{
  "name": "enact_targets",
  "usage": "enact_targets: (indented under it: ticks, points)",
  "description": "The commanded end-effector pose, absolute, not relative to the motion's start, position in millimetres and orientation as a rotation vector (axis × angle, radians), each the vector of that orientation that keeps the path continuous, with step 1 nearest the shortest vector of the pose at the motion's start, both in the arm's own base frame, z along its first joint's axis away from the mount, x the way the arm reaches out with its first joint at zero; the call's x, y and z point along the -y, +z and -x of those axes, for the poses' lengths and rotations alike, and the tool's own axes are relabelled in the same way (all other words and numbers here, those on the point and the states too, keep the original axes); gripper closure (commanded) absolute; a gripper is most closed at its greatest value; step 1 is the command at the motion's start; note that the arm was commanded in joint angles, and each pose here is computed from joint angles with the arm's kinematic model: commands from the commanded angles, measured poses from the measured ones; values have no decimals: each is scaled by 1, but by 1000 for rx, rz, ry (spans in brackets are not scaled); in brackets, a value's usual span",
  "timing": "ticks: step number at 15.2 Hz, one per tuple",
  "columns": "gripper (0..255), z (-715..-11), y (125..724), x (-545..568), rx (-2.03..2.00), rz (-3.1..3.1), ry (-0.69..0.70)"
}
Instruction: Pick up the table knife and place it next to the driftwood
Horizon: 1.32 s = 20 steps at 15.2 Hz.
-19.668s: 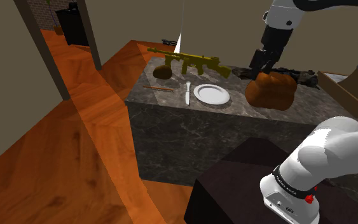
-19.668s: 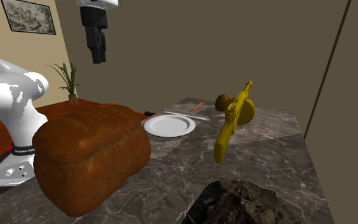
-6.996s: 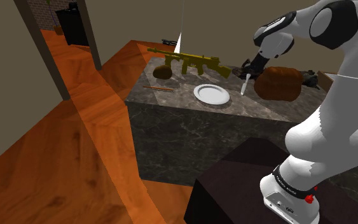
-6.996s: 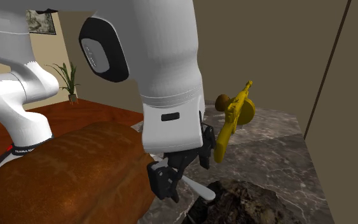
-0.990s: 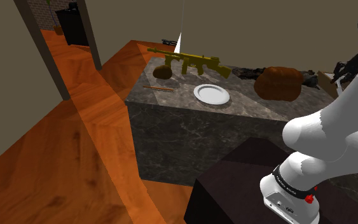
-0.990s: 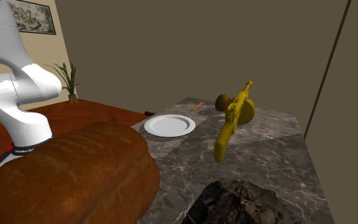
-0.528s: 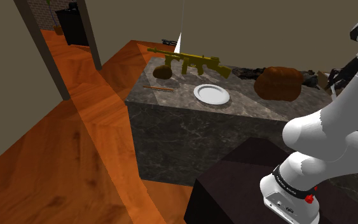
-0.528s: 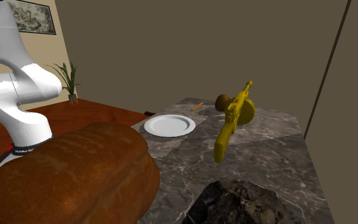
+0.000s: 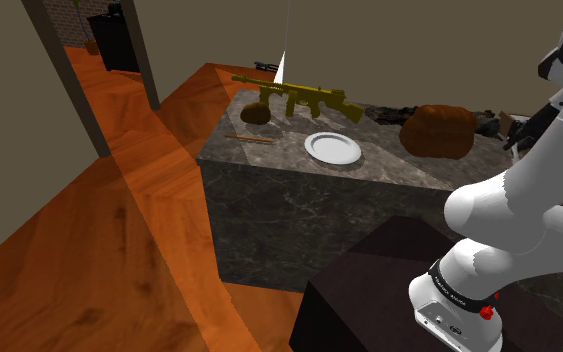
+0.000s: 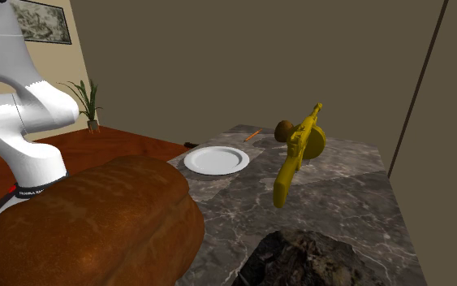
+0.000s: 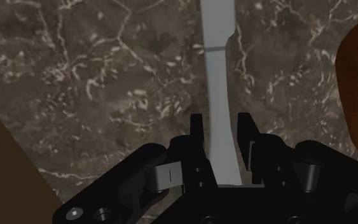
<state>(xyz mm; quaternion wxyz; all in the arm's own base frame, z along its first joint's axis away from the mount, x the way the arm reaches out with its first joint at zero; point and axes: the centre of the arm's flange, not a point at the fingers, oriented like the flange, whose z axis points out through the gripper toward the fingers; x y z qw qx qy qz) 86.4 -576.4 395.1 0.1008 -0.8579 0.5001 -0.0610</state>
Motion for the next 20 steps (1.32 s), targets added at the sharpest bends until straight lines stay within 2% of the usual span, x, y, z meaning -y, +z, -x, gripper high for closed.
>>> enact_targets:
  ticks: [1, 6, 14, 15, 20]
  points:
    - [255, -86, 385, 577, -1478, 2535, -181]
    - [255, -86, 355, 577, -1478, 2535, -181]
    - [255, -86, 355, 577, -1478, 2535, -181]
    - [0, -86, 355, 577, -1478, 2535, -181]
    - [0, -86, 355, 577, -1478, 2535, -181]
